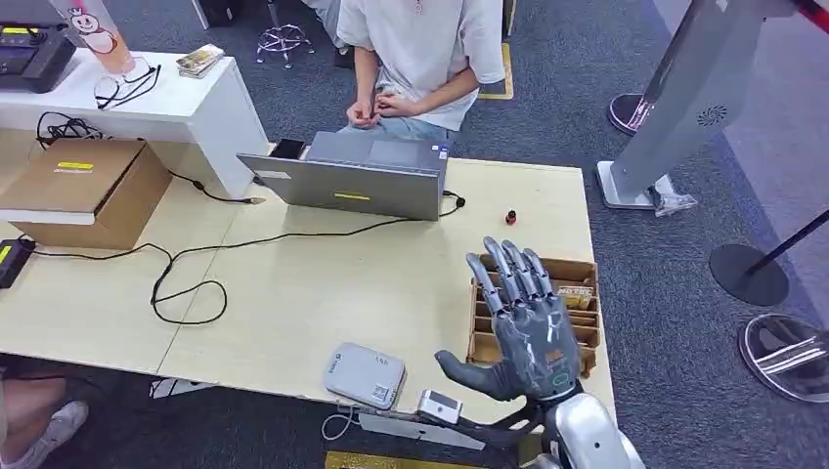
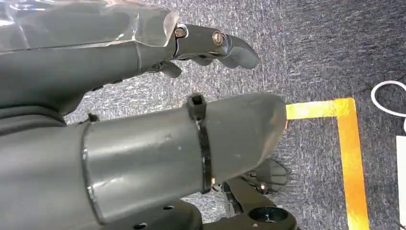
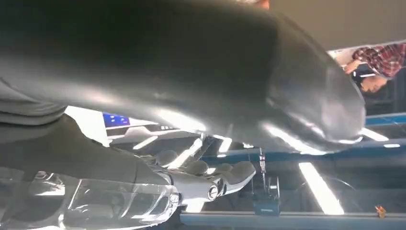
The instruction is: Pass the card to the sensor for recognition and then transmit it.
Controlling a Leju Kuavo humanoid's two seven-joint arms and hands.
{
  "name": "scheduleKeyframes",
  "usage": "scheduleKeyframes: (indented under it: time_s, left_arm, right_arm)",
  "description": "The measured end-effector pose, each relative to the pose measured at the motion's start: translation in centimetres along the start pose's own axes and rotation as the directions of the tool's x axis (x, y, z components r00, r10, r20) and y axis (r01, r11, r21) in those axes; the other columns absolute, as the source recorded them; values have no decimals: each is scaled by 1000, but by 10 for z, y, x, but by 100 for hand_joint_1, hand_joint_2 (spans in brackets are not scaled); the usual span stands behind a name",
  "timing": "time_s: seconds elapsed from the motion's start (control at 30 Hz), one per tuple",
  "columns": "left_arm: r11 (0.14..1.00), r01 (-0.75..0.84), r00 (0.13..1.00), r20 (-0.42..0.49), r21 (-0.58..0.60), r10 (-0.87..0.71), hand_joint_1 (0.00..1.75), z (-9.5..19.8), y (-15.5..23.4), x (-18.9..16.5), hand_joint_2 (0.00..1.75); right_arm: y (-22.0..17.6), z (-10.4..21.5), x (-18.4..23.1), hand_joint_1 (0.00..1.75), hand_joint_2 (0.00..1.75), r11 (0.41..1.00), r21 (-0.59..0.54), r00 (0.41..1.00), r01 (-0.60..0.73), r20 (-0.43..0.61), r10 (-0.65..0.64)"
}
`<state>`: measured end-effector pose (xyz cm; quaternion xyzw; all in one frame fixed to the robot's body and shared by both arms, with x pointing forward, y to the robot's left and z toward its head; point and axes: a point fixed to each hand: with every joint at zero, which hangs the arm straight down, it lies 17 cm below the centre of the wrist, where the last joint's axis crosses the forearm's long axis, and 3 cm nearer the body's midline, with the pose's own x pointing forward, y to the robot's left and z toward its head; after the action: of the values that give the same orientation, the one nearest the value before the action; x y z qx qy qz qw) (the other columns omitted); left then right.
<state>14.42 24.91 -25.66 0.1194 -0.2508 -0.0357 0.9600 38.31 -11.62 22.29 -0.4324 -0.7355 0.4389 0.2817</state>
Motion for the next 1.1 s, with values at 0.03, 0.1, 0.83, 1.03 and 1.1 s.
scheduleKeyframes:
  time_s: [0.03,0.1,0.83,1.03,1.1]
  left_arm:
    - [1000,0,1000,1,1,0,0,0,0,0,0]
    - [1000,0,1000,1,1,0,0,0,0,0,0]
    - [1000,-4,1000,3,4,4,0,0,1,0,0]
    - [1000,-4,1000,3,4,4,0,0,1,0,0]
    - [1000,-5,1000,3,5,4,0,0,1,0,0]
  right_arm:
    - [2,0,-1,0,0,1000,5,1000,-1,-4,1]
    - [5,1,-1,0,0,1000,13,1000,-1,-7,1]
    - [19,6,-7,0,175,998,62,1000,-14,-22,16]
    - [20,6,-8,0,175,998,64,1000,-16,-24,18]
    - [20,6,-8,0,175,998,64,1000,-16,-25,17]
